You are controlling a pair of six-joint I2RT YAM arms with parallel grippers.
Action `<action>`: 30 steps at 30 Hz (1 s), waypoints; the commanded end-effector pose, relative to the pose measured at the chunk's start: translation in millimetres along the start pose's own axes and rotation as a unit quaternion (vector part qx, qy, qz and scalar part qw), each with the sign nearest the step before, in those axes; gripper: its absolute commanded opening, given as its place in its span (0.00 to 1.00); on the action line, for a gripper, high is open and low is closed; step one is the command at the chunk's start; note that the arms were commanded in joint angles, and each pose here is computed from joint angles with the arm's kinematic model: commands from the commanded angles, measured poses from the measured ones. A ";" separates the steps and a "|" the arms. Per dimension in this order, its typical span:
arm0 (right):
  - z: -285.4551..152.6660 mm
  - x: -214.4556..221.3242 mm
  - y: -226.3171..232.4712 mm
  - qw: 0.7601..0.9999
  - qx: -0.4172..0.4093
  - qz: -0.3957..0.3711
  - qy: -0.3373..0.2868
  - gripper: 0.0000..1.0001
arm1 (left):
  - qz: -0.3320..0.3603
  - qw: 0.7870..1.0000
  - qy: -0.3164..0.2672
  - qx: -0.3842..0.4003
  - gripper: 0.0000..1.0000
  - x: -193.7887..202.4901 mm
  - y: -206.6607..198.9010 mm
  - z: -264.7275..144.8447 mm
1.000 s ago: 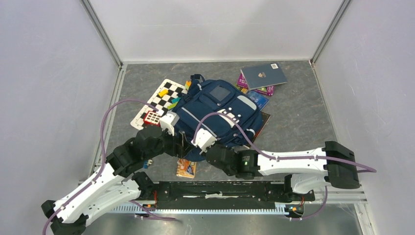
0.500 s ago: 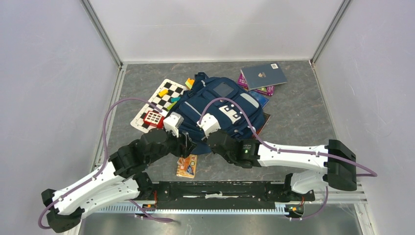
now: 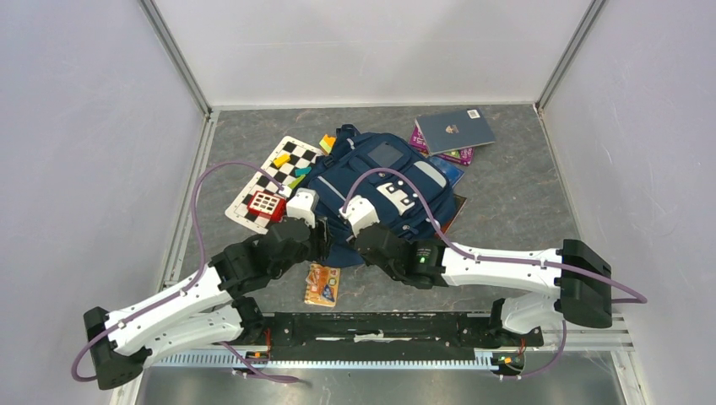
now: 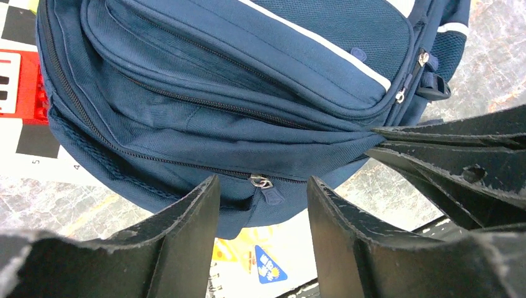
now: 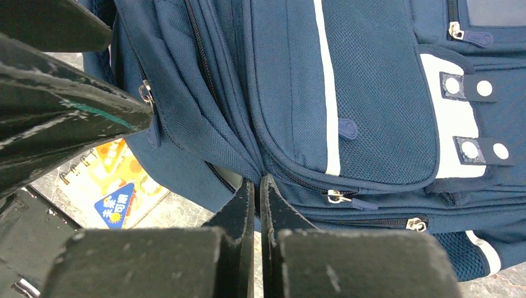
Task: Pack the student bag
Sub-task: Unzip the student bag at the center of the board.
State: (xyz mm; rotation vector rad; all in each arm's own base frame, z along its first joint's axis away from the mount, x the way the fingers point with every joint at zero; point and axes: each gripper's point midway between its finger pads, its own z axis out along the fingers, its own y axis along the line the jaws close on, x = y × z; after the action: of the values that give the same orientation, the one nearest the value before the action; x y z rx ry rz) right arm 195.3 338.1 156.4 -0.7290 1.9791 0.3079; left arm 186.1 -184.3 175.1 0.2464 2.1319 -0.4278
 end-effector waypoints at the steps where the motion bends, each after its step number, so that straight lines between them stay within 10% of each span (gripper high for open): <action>1: -2.6 -48.1 7.4 0.996 -0.006 0.060 -0.061 0.00 | -0.048 0.999 -0.014 -0.014 0.58 -4.3 -3.7 8.1; 21: -1.3 -55.5 11.1 0.996 -0.011 0.064 -0.067 0.00 | -0.051 0.995 0.018 -0.086 0.52 22.6 12.0 28.6; 30: -1.0 -49.4 7.6 0.996 -0.004 0.059 -0.066 0.00 | -0.051 0.994 0.006 -0.092 0.23 16.9 14.6 27.4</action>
State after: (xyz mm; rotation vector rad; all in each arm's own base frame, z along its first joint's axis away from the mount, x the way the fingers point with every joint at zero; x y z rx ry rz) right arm 196.4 344.4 159.5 -0.7268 1.9806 0.3164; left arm 193.3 -179.9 122.2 0.1149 2.2548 -0.2557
